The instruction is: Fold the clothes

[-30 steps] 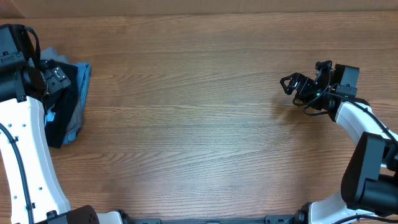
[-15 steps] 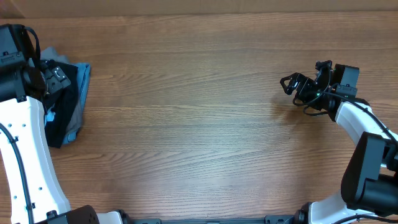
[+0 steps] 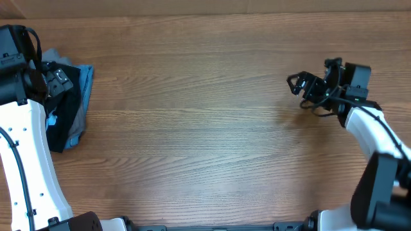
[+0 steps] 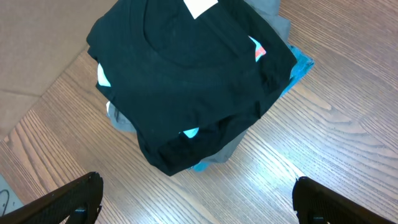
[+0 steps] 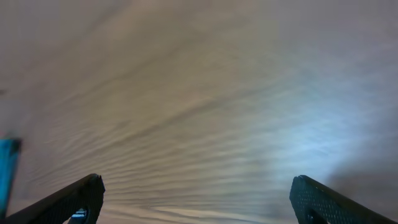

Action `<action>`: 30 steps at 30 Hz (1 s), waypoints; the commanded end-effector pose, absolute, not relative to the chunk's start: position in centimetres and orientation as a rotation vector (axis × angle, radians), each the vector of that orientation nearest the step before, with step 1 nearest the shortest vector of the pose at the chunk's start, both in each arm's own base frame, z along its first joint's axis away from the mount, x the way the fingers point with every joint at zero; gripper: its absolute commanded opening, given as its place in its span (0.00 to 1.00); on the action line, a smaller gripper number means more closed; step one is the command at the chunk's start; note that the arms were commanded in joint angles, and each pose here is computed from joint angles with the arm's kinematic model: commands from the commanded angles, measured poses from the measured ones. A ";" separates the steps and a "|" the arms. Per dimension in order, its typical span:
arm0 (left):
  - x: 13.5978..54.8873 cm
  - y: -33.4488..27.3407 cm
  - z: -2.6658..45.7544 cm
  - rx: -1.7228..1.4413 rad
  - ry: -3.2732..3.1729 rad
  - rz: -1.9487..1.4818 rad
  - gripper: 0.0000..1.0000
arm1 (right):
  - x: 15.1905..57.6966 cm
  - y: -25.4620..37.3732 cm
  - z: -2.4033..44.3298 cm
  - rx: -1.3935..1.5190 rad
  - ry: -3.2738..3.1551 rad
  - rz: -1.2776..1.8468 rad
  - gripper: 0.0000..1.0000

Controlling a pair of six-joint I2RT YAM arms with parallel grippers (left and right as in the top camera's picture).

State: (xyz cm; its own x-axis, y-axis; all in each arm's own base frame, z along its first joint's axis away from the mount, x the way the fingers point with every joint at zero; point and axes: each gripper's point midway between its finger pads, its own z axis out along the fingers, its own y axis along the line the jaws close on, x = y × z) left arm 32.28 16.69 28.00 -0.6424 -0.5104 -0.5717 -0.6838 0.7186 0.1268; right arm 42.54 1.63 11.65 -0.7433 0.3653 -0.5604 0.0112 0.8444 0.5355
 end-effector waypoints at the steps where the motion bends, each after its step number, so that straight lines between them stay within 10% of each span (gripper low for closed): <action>1: 32.0 17.0 28.2 -0.894 2.415 0.493 1.00 | 41.5 6.5 18.8 0.065 2.188 0.705 1.00; 11: 32.0 17.0 28.2 -0.894 2.415 0.493 1.00 | 29.7 18.6 34.9 -0.424 1.768 0.885 1.00; 19: 32.0 17.0 28.2 -0.894 2.415 0.493 1.00 | 19.7 14.4 43.8 -0.419 1.438 0.777 1.00; 30: 32.0 17.0 28.2 -0.894 2.415 0.493 1.00 | 11.4 8.4 42.6 -0.296 1.385 0.588 1.00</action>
State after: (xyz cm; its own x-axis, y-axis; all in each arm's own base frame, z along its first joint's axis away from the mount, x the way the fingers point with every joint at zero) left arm 32.24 16.74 28.00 -0.6423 -0.5099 -0.5722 -0.6851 0.7167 0.1304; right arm 11.89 9.82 43.36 0.0540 0.2260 -0.9726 -0.6182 0.7725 0.1452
